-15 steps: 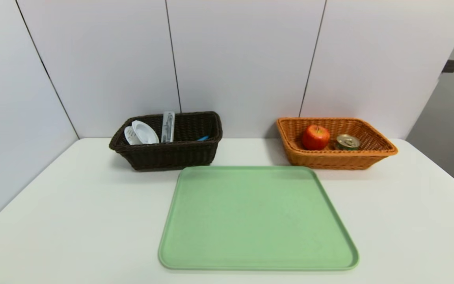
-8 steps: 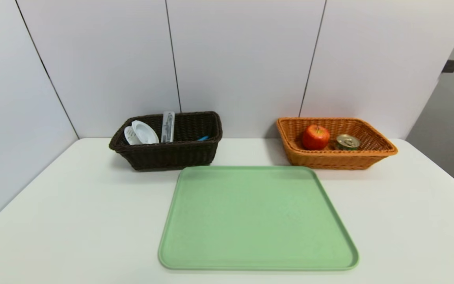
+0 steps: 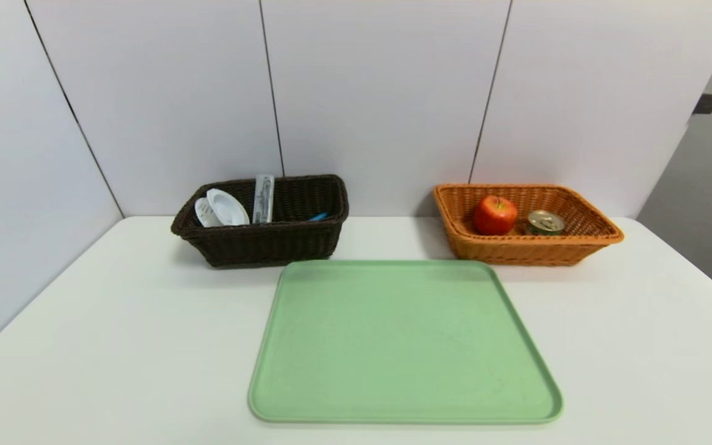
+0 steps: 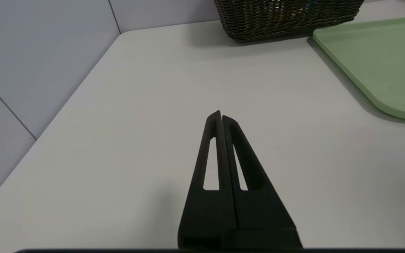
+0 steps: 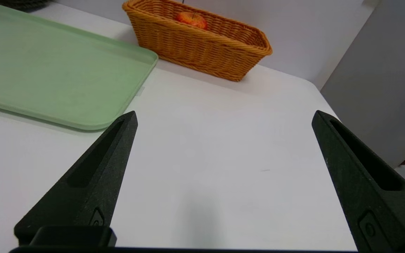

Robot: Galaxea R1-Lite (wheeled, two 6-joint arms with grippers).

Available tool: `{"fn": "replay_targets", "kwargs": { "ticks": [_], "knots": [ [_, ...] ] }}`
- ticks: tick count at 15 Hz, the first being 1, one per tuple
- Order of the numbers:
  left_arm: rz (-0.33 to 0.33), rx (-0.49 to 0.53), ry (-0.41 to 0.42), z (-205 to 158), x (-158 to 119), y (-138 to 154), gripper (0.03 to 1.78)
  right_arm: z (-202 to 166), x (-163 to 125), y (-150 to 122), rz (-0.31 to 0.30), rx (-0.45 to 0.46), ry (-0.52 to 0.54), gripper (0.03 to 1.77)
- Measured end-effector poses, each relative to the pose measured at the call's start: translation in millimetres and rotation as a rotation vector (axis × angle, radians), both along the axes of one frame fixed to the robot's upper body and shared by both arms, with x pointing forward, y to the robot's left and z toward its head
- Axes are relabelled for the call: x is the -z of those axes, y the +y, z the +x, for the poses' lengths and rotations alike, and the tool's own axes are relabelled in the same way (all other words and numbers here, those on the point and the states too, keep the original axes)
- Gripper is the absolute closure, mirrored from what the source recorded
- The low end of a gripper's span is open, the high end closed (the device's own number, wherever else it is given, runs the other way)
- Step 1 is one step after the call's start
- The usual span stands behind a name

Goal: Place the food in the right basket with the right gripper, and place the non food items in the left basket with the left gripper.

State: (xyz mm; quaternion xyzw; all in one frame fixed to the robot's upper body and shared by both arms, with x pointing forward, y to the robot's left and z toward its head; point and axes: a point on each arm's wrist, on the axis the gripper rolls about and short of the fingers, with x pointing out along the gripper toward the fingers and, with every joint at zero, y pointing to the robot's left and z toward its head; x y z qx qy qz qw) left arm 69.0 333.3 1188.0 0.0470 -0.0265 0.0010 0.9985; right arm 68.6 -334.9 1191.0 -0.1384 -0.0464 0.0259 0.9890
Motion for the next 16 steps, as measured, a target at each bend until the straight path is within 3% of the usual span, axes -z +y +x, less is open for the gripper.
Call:
{"fn": "replay_targets", "kwargs": {
  "ticks": [3, 12, 16],
  "knots": [
    [-0.004, 0.008, 0.058, 0.1, 5.9, -0.2, 1.77, 0.2, 4.4, -0.1, 0.001, 0.003, 0.045, 0.09],
    [-0.011, 0.023, 0.053, 0.0, 5.0, -0.5, 1.77, 0.0, 3.6, -0.1, 0.009, 0.003, 0.042, 0.09],
    [-0.019, 0.023, 0.052, 0.0, 5.0, -0.5, 1.77, 0.1, 3.6, -0.6, 0.09, 0.019, 0.043, 0.09]
  ]
}}
